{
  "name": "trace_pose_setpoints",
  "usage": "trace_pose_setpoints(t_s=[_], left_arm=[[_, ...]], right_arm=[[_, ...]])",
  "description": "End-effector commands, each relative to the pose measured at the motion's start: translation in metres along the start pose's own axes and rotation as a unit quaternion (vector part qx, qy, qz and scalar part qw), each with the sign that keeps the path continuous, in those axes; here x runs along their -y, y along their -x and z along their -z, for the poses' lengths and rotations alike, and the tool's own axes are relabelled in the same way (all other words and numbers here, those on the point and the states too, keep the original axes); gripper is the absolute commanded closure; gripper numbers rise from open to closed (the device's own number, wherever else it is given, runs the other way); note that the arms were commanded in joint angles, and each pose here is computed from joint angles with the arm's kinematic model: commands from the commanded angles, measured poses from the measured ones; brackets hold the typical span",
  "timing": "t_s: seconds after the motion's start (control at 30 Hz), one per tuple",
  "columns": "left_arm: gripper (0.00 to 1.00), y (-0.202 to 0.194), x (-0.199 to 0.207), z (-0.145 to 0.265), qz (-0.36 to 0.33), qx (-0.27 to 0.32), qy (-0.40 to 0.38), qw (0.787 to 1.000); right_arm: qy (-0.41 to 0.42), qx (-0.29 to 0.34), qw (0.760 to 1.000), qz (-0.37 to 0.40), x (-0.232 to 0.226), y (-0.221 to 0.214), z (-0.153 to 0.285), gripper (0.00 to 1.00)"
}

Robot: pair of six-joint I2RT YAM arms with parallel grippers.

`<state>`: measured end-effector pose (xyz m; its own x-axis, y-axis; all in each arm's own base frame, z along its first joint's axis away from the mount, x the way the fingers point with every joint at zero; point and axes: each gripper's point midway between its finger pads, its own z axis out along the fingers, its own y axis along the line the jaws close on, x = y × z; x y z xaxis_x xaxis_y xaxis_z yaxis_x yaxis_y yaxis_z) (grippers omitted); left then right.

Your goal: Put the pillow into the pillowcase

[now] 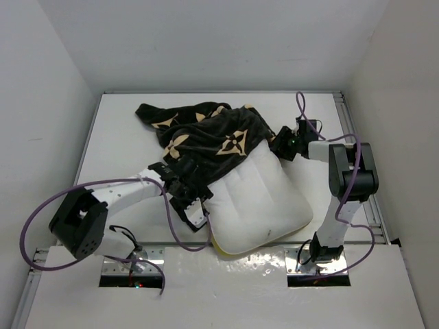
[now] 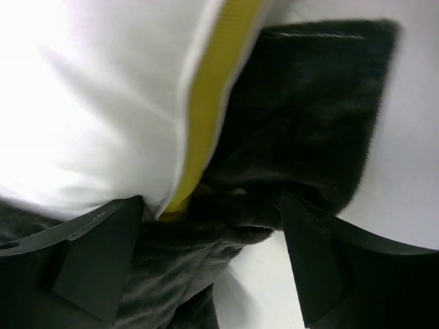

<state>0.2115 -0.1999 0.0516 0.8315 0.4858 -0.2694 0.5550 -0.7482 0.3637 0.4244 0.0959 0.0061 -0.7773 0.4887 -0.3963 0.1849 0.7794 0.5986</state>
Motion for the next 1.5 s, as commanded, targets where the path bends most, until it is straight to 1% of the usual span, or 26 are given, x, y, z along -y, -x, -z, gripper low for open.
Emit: trace_pose_setpoints(t_s=[0.0, 0.03, 0.07, 0.13, 0.17, 0.2, 0.3, 0.37, 0.47, 0.57, 0.67, 0.77, 0.8, 0.9, 0.93, 1.07, 1.17, 1.27, 1.3, 1.33, 1.37, 1.4, 1.43, 1.47], left_arm=[[0.21, 0.015, 0.057, -0.011, -0.071, 0.047, -0.110, 0.990], [0.21, 0.012, 0.063, -0.011, -0.078, 0.042, -0.114, 0.990], [0.21, 0.012, 0.067, -0.012, -0.084, 0.043, -0.109, 0.990], [0.20, 0.015, 0.067, -0.011, -0.097, 0.040, -0.080, 0.991], [0.20, 0.020, 0.063, -0.011, -0.103, 0.045, -0.066, 0.992], [0.19, 0.023, 0.054, -0.005, -0.113, 0.039, -0.046, 0.992], [0.19, 0.027, 0.047, 0.009, -0.124, 0.030, -0.035, 0.991], [0.18, 0.031, 0.052, 0.013, -0.138, 0.033, -0.045, 0.989], [0.18, 0.041, 0.068, 0.003, -0.165, 0.043, -0.064, 0.983], [0.18, 0.047, 0.079, -0.005, -0.198, 0.048, -0.068, 0.977], [0.18, 0.046, 0.075, -0.004, -0.197, 0.036, -0.055, 0.978], [0.17, 0.048, 0.073, -0.007, -0.189, 0.044, -0.045, 0.980], [0.17, 0.053, 0.072, -0.010, -0.193, 0.056, -0.040, 0.979], [0.16, 0.054, 0.066, -0.028, -0.196, 0.057, -0.024, 0.979], [0.16, 0.051, 0.051, -0.032, -0.204, 0.047, 0.004, 0.978], [0.17, 0.036, 0.053, -0.051, -0.204, 0.030, -0.027, 0.978], [0.19, 0.029, 0.065, -0.061, -0.201, 0.021, -0.039, 0.979], [0.50, 0.021, 0.064, -0.065, -0.192, 0.003, -0.037, 0.981], [0.66, 0.020, 0.063, -0.064, -0.187, 0.001, -0.041, 0.982], [0.77, 0.020, 0.061, -0.061, -0.179, 0.001, -0.042, 0.983], [0.94, 0.022, 0.057, -0.058, -0.166, 0.007, -0.039, 0.985], [1.00, 0.024, 0.037, -0.048, -0.103, 0.009, -0.011, 0.995], [1.00, 0.021, 0.020, -0.038, -0.053, 0.014, 0.013, 0.998], [1.00, 0.029, -0.017, -0.016, 0.030, 0.042, 0.055, 0.997]], right_arm=[[-0.044, -0.022, 0.999, -0.018, 0.019, -0.025, -0.008, 0.44], [-0.047, -0.018, 0.999, -0.019, 0.020, -0.026, -0.006, 0.50], [-0.047, -0.011, 0.999, -0.018, 0.021, -0.025, -0.005, 0.65], [-0.051, -0.005, 0.999, -0.018, 0.023, -0.031, 0.003, 0.80], [-0.044, 0.002, 0.999, -0.016, 0.020, -0.028, 0.005, 0.95], [-0.045, -0.002, 0.999, -0.017, 0.022, -0.034, 0.008, 1.00], [-0.023, 0.004, 1.000, -0.007, 0.009, -0.033, 0.021, 1.00], [-0.006, 0.018, 1.000, 0.002, -0.004, -0.027, 0.033, 1.00], [0.005, 0.024, 1.000, 0.002, -0.013, -0.030, 0.049, 1.00], [0.006, 0.018, 1.000, 0.002, -0.016, -0.035, 0.061, 1.00], [0.007, 0.014, 1.000, 0.008, -0.020, -0.037, 0.072, 1.00], [0.021, 0.023, 0.999, 0.008, -0.031, -0.034, 0.080, 1.00], [0.025, 0.023, 0.999, 0.006, -0.033, -0.034, 0.081, 1.00], [0.033, 0.022, 0.999, 0.005, -0.038, -0.035, 0.084, 1.00], [0.024, 0.011, 1.000, 0.001, -0.034, -0.040, 0.084, 1.00], [0.015, 0.002, 1.000, 0.006, -0.030, -0.046, 0.087, 1.00], [0.013, 0.013, 1.000, 0.009, -0.029, -0.045, 0.092, 1.00], [0.010, 0.019, 1.000, 0.019, -0.028, -0.045, 0.096, 1.00], [0.007, 0.020, 1.000, 0.021, -0.028, -0.044, 0.099, 1.00], [0.007, 0.020, 0.999, 0.029, -0.029, -0.044, 0.100, 1.00], [0.006, 0.021, 0.999, 0.032, -0.029, -0.043, 0.101, 1.00], [0.008, 0.023, 0.999, 0.040, -0.032, -0.038, 0.104, 1.00], [0.010, 0.025, 0.999, 0.043, -0.035, -0.035, 0.106, 1.00], [0.010, 0.021, 0.999, 0.044, -0.036, -0.034, 0.108, 1.00]])
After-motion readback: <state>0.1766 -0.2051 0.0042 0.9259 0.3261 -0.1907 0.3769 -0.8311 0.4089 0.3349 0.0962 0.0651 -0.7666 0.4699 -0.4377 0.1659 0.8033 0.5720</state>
